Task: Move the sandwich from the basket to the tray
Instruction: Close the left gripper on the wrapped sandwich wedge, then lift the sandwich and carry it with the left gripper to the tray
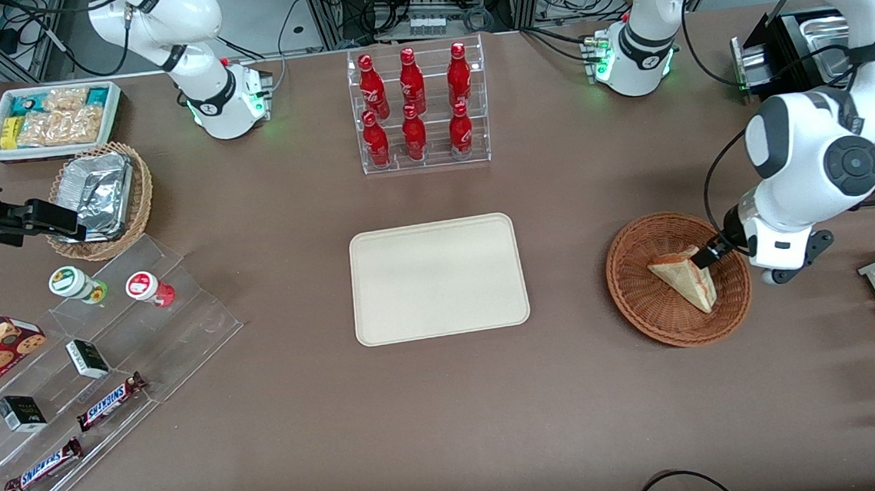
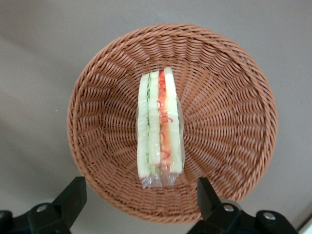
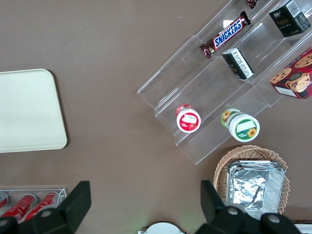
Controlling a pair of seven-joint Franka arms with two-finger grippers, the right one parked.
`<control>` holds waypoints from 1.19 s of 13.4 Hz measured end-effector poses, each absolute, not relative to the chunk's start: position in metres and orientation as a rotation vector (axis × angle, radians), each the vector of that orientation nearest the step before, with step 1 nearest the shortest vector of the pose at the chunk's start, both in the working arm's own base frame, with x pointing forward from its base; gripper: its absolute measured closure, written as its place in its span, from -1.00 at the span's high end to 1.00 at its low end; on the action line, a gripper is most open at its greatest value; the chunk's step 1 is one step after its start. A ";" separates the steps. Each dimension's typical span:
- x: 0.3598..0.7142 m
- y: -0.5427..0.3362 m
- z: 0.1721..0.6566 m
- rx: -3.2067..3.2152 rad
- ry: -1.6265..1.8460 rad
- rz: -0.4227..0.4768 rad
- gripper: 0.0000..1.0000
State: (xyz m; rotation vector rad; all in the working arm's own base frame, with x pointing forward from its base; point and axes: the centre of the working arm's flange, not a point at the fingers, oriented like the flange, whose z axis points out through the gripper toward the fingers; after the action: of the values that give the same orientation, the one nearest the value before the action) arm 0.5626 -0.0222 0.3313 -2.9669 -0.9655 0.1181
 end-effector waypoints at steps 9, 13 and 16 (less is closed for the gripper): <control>0.568 -0.028 0.275 -2.921 -1.116 0.086 1.00; 0.567 -0.028 0.258 -2.903 -1.140 0.113 0.91; 0.564 -0.028 0.256 -2.895 -1.150 0.126 0.16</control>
State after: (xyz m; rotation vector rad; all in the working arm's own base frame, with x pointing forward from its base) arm 0.5639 -0.0284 0.2555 -2.8949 -1.1503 0.1256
